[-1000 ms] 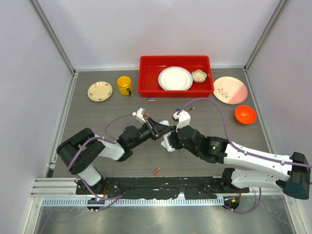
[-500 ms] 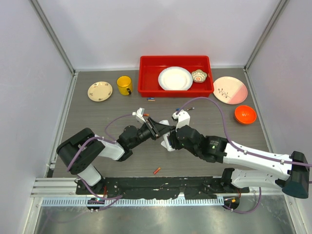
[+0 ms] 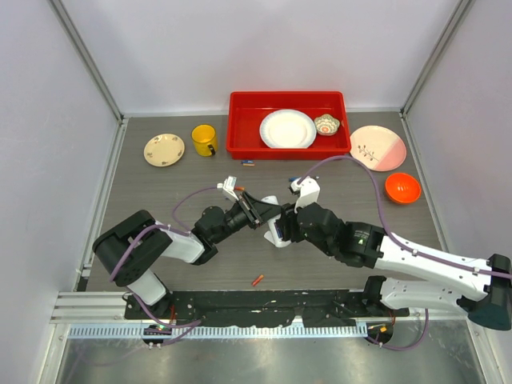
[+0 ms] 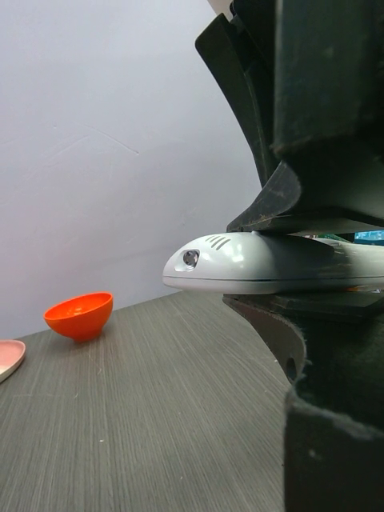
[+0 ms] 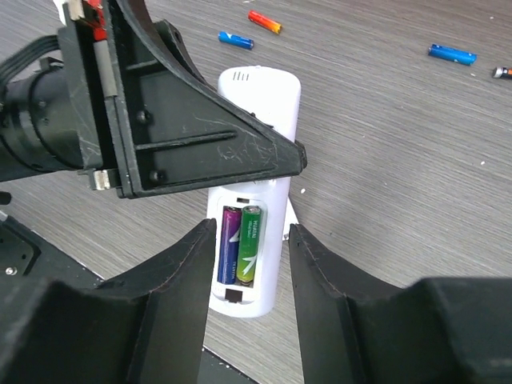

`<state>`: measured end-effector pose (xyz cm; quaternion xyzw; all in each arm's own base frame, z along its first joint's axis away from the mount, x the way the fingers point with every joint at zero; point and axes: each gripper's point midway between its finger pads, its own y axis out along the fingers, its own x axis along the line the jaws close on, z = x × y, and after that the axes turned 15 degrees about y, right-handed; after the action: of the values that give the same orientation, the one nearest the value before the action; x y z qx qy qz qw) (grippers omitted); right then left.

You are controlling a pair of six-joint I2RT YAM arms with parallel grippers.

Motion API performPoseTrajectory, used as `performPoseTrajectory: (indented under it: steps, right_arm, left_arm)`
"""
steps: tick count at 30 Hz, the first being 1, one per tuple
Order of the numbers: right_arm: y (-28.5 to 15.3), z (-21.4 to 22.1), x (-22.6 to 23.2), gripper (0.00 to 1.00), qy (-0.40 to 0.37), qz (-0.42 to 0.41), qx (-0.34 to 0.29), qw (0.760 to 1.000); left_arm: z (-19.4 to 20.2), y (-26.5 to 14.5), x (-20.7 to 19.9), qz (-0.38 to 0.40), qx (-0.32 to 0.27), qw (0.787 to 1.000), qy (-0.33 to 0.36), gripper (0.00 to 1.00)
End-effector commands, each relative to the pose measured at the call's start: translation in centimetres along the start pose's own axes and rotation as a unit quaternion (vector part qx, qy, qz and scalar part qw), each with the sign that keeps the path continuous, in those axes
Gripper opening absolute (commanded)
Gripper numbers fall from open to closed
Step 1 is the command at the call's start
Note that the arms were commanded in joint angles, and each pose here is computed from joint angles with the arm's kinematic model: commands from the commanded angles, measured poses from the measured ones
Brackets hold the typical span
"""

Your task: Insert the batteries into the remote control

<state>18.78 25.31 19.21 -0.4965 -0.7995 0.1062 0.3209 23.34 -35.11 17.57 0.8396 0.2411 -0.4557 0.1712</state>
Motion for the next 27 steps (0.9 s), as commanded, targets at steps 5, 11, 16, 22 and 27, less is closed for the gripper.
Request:
performPoseTrajectory:
  steps: [5,11,16,22,27]
  right_arm:
    - [-2.5,-4.4,2.5,0.51,0.06,-0.061,-0.067,0.994]
    - [-3.2,-3.9,2.2,0.75,0.125,-0.082,-0.071,0.986]
    - [-2.8,-2.8,2.2,0.76,0.156,-0.085,-0.053,0.983]
    - [-2.9,-3.3,1.2,0.72,0.16,-0.069,-0.074,0.982]
    - [-3.3,-4.2,1.0,0.72,0.165,-0.067,-0.09,0.98]
  left_arm:
    - [-4.1,-0.6,-7.5,0.142,-0.077,0.987,0.022,0.0]
    - [-5.0,-1.0,-8.5,0.152,-0.093,0.983,0.037,0.0]
    - [-5.9,-1.4,-9.9,0.167,-0.111,0.979,0.048,0.0]
    - [-6.6,-2.2,-11.1,0.18,-0.122,0.975,0.051,0.0]
    - [-6.5,-2.4,-10.9,0.178,-0.122,0.975,0.051,0.0]
